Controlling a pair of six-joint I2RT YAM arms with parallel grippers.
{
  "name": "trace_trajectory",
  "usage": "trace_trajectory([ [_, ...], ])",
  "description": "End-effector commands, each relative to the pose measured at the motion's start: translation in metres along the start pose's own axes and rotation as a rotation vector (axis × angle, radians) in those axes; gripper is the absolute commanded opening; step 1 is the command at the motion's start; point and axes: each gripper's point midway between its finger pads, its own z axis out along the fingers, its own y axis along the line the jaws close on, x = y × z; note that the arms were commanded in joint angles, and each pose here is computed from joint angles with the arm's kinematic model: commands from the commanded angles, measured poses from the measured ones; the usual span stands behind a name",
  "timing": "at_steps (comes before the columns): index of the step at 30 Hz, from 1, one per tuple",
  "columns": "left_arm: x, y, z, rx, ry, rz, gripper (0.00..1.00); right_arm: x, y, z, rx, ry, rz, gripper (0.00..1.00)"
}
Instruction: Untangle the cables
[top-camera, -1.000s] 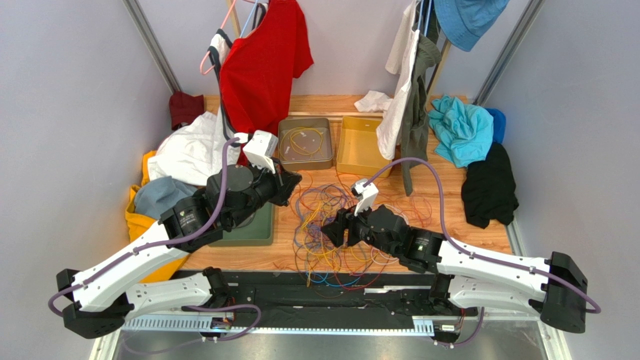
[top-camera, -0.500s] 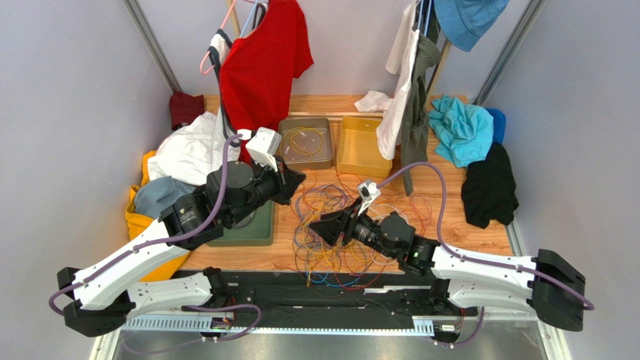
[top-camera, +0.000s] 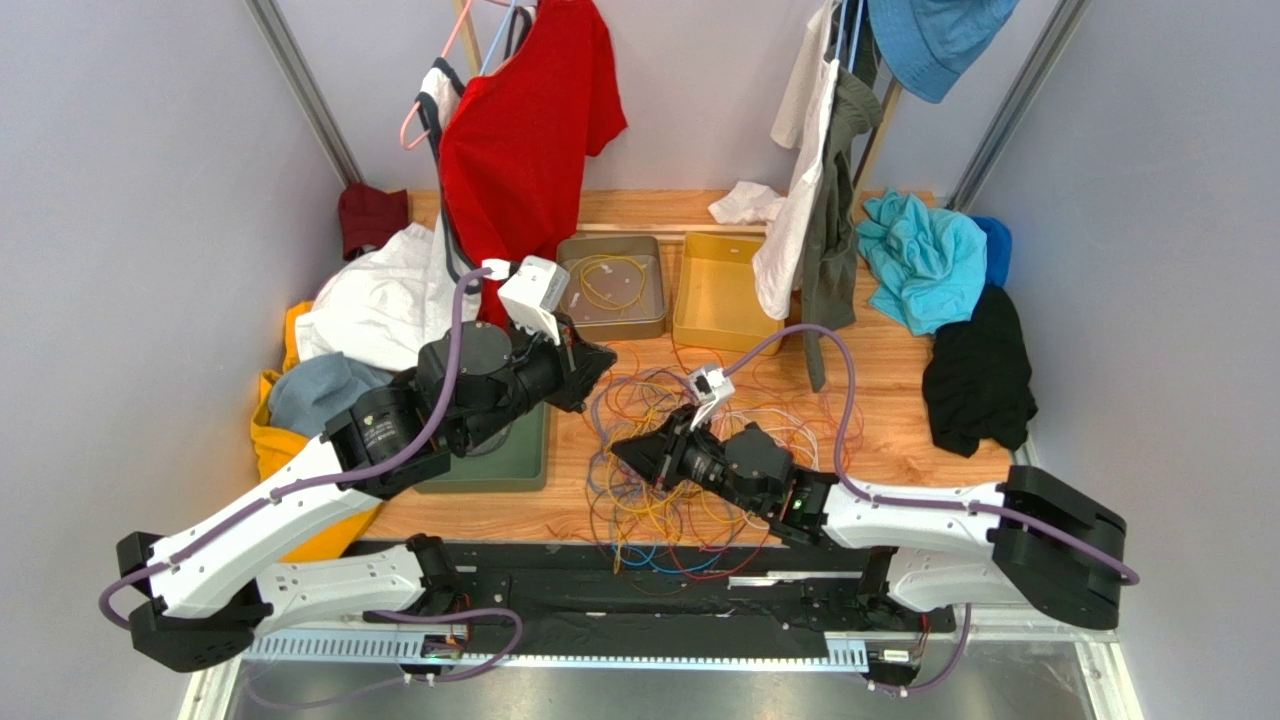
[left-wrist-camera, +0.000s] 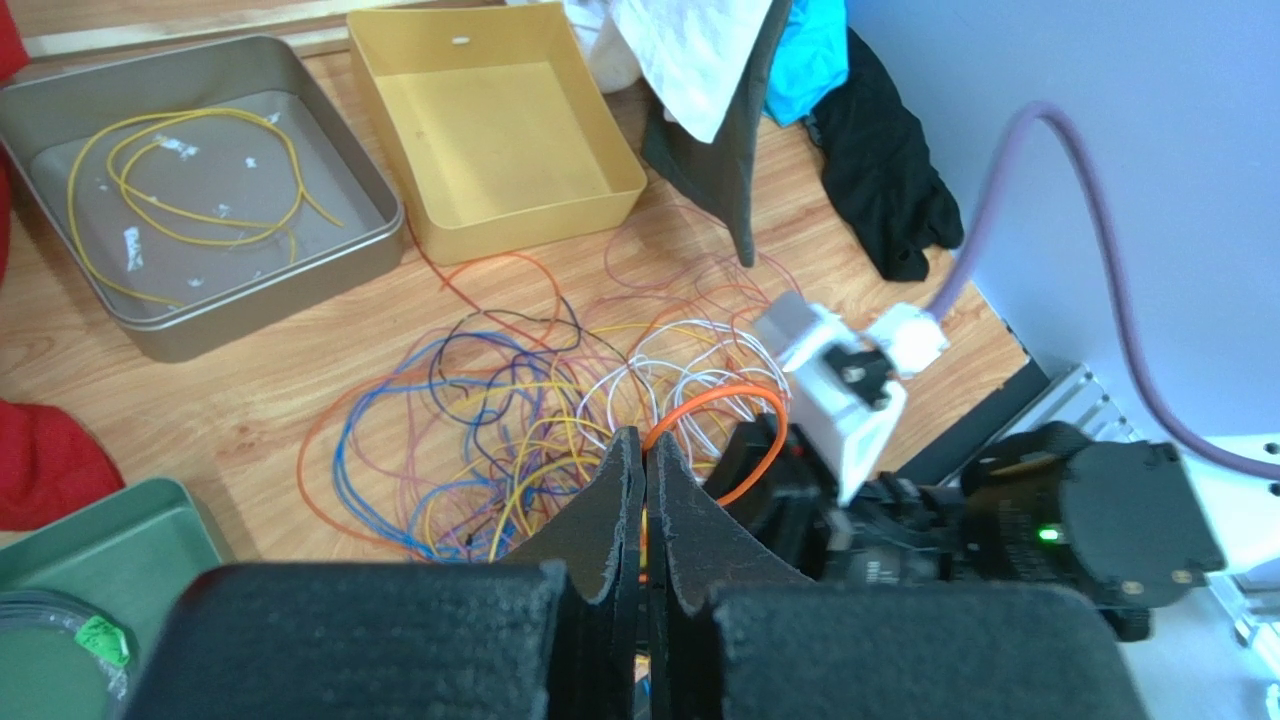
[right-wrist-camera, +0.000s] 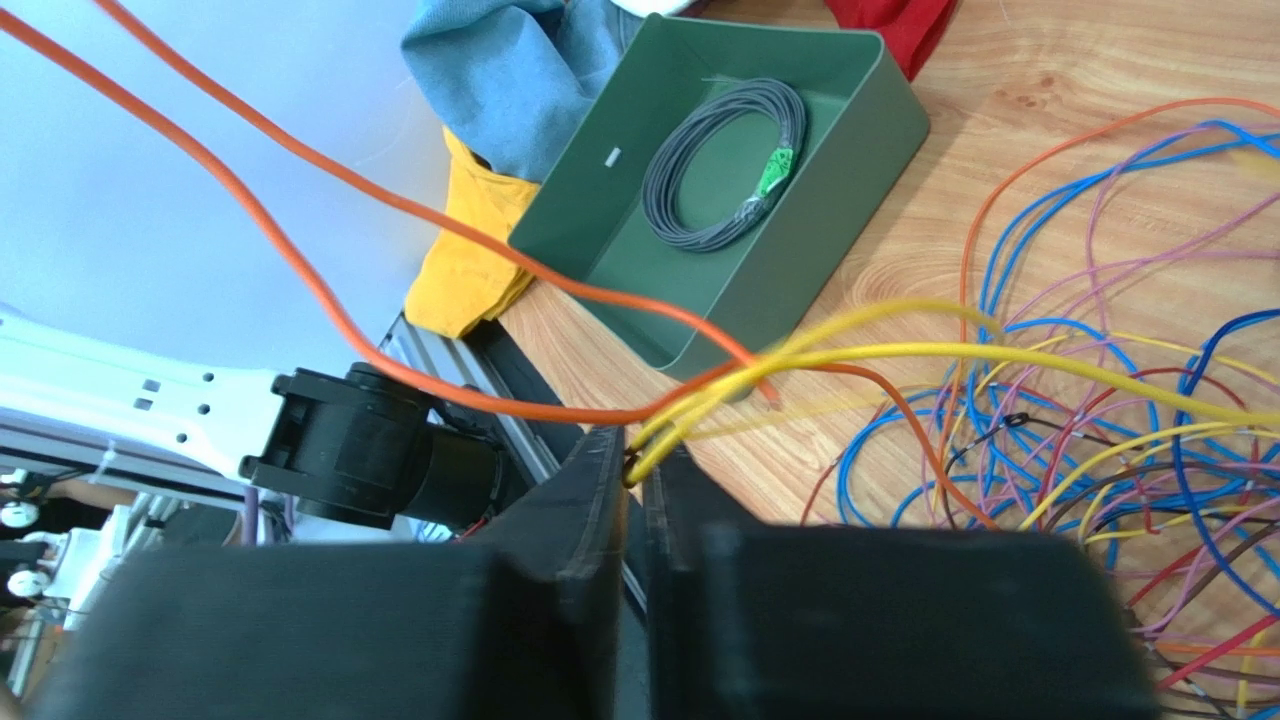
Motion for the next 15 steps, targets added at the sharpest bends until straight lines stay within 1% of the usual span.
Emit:
trace_trajectory([
  [1,-0.017,0.008,-0.011,-0.034,-0.061,-0.006,0.0,-0.028,0.024,-0.021,-0.038,-0.074,0.003,0.0],
  [2,-0.018,0.016,-0.011,-0.079,-0.069,-0.002,0.0,-0.042,0.034,-0.034,-0.06,-0.099,-0.003,0.0],
  [3,-0.017,0.023,-0.011,-0.117,-0.069,-0.003,0.0,-0.043,0.036,-0.042,-0.051,-0.087,-0.013,0.0],
  [4,-0.01,0.034,-0.01,-0.168,-0.046,0.002,0.0,-0.041,0.028,-0.051,0.008,-0.043,-0.037,0.0],
  [5,-0.01,0.05,-0.009,-0.231,-0.047,-0.007,0.0,-0.059,0.039,-0.069,-0.015,-0.077,-0.035,0.0],
  [6,-0.004,0.059,-0.006,-0.266,-0.031,-0.034,0.0,-0.067,0.041,-0.08,-0.007,-0.082,-0.049,0.0],
  [7,0.002,0.069,-0.004,-0.297,-0.012,-0.055,0.0,-0.069,0.033,-0.093,0.053,-0.057,-0.069,0.0],
  [8,0.003,0.084,-0.002,-0.326,-0.009,-0.092,0.0,-0.089,0.041,-0.114,0.034,-0.108,-0.063,0.0],
  [9,0.015,0.095,0.003,-0.349,0.01,-0.13,0.0,-0.099,0.041,-0.126,0.047,-0.128,-0.069,0.0],
  [10,0.016,0.102,0.005,-0.358,0.002,-0.16,0.0,-0.108,0.032,-0.146,0.088,-0.15,-0.076,0.0],
  [11,0.018,0.117,0.007,-0.391,-0.001,-0.193,0.0,-0.126,0.04,-0.161,0.077,-0.192,-0.068,0.0],
  [12,0.026,0.126,0.01,-0.413,0.007,-0.218,0.0,-0.133,0.039,-0.172,0.089,-0.213,-0.072,0.0],
  [13,0.028,0.132,0.014,-0.428,0.006,-0.234,0.0,-0.141,0.031,-0.187,0.119,-0.243,-0.081,0.0],
  [15,0.032,0.142,0.019,-0.451,0.01,-0.261,0.0,-0.156,0.031,-0.204,0.132,-0.285,-0.083,0.0],
])
